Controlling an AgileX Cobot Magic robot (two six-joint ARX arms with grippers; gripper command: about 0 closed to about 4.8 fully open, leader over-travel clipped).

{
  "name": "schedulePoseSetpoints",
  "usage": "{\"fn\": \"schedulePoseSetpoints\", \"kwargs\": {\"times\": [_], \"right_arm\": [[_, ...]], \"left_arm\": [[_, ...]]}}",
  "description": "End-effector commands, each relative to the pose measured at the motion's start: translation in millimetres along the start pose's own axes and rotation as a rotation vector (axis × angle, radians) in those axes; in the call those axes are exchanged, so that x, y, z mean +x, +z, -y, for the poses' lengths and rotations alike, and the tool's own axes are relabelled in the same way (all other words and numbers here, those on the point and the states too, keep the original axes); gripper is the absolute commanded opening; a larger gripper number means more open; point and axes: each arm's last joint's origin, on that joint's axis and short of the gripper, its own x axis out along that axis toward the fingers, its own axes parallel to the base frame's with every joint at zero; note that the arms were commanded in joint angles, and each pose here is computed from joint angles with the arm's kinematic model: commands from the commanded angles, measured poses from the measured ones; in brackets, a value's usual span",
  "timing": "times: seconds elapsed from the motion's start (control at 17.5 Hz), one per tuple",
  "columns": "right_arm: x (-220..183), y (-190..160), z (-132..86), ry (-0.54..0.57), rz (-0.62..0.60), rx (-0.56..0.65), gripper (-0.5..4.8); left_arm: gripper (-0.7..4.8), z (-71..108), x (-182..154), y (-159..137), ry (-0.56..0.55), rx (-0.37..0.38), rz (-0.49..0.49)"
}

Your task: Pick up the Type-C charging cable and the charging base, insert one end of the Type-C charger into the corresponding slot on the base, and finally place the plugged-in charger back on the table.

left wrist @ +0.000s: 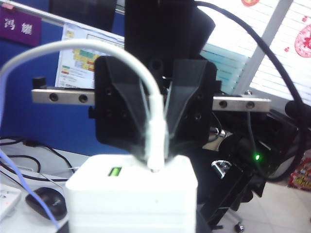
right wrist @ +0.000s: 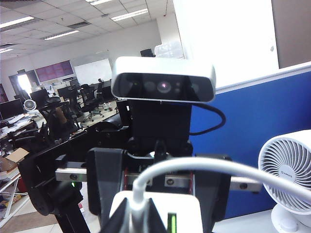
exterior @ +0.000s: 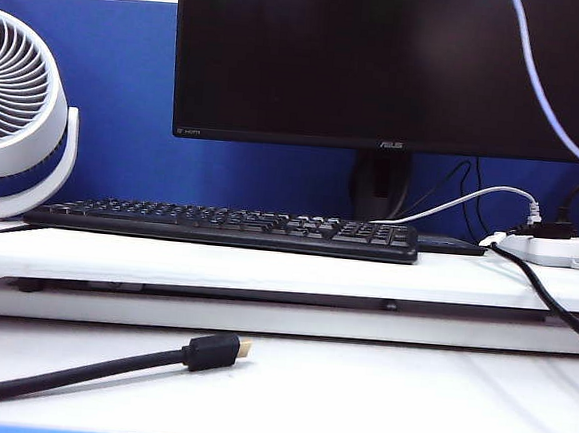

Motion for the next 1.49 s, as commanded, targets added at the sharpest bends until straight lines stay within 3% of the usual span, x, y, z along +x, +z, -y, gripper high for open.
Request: {"fn": "schedulePoseSetpoints", "kwargs": {"times": [0.06, 0.11, 0.17, 0.23, 0.29, 0.63, 1.09, 1.26, 1.49], "right_arm": [[2, -7, 1, 0.021, -0.041, 0.059, 1.16], [1, -6, 0, 0.013, -0.035, 0.053, 1.73], [0, -4, -3, -0.003, -0.022, 0.045, 1.88], [-1, -2, -5, -0.015, -0.003, 0.023, 2.37], [-3, 2, -9, -0.019, 0.018, -0.006, 2.44], [-15, 14, -23, -0.079, 0.095, -0.061, 2.43], [-15, 6, -18, -0.117, 0.049, -0.011, 2.38], [-17, 9, -21, -0.152, 0.074, -0.037, 2.36], [-21, 14, -29, -0.254, 0.135, -0.099, 2.33]], "left_arm": [[-0.06, 9.4, -4, 12, 0.019, 0.106, 0.047], [-0.06, 9.3, -4, 12, 0.019, 0.104, 0.045], [-0.06, 9.3, -4, 12, 0.019, 0.103, 0.045], [-0.06, 9.3, -4, 12, 0.018, 0.105, 0.045], [-0.06, 9.2, -4, 11, 0.018, 0.119, 0.043], [-0.06, 9.5, -4, 7, -0.023, 0.100, 0.011], [-0.06, -1.7, -6, -14, 0.266, 0.096, -0.111], [-0.06, -15.4, -5, -31, 0.434, 0.031, -0.236], [-0.06, -52.7, 7, -73, 0.489, -0.106, -0.483]]}}
